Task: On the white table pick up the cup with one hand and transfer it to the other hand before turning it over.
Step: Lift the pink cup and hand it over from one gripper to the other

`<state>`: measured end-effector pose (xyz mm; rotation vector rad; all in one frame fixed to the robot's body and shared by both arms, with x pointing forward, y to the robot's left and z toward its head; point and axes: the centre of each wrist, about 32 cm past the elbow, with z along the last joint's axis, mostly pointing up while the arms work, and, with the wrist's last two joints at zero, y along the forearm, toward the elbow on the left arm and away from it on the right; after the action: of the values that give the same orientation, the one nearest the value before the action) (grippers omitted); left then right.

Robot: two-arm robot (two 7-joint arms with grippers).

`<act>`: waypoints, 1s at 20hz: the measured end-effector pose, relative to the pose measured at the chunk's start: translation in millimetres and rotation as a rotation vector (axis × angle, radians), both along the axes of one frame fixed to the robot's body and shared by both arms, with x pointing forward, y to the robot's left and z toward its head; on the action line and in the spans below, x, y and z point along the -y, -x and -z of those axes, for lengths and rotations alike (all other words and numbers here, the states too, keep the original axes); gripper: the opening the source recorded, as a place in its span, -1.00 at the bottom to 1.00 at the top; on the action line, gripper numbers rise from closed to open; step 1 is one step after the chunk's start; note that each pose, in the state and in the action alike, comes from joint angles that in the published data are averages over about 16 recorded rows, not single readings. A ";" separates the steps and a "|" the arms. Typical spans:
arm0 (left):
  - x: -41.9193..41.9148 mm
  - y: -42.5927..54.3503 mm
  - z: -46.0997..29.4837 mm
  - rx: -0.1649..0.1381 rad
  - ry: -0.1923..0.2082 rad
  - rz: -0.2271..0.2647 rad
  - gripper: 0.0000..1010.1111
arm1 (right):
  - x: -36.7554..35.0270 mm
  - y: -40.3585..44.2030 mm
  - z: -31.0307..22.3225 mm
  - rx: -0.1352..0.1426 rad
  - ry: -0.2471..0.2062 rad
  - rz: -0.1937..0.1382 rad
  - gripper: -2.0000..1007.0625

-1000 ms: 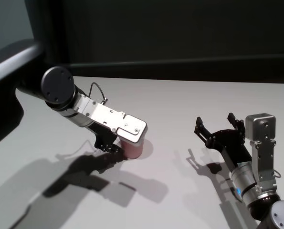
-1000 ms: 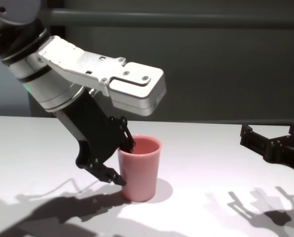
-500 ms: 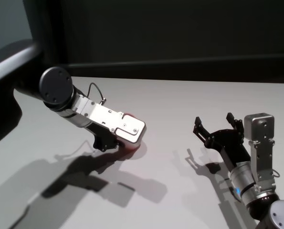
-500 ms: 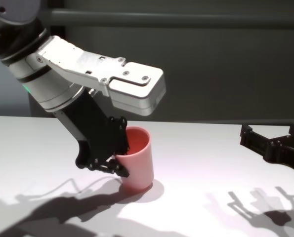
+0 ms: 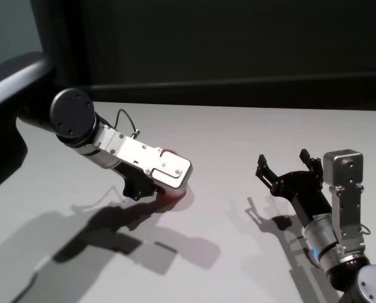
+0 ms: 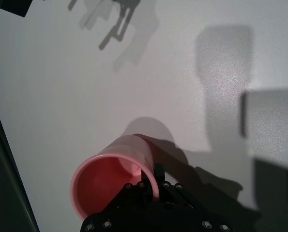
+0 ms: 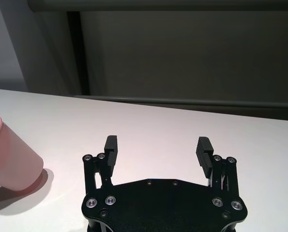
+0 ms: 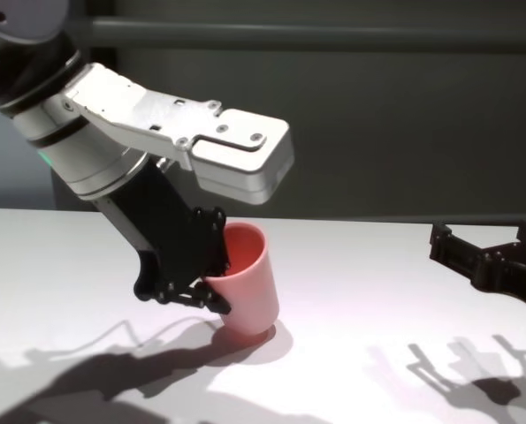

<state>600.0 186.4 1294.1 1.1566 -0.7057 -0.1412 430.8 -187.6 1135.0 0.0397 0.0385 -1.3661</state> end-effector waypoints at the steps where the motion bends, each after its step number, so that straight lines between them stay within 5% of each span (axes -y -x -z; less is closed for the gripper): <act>1: -0.8 0.0 -0.1 0.001 0.005 -0.001 -0.90 | 0.0 0.0 0.0 0.000 0.000 0.000 0.99; 10: -13.3 -1.0 0.2 0.009 0.117 -0.027 -0.90 | 0.0 0.0 0.0 0.000 0.000 0.000 0.99; 20: -30.9 -4.4 6.8 -0.010 0.389 -0.099 -0.91 | 0.0 0.0 0.0 0.000 0.000 0.000 0.99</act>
<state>604.4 217.3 1287.3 0.8150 -0.6322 0.0727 430.8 -187.6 1135.0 0.0397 0.0385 -1.3661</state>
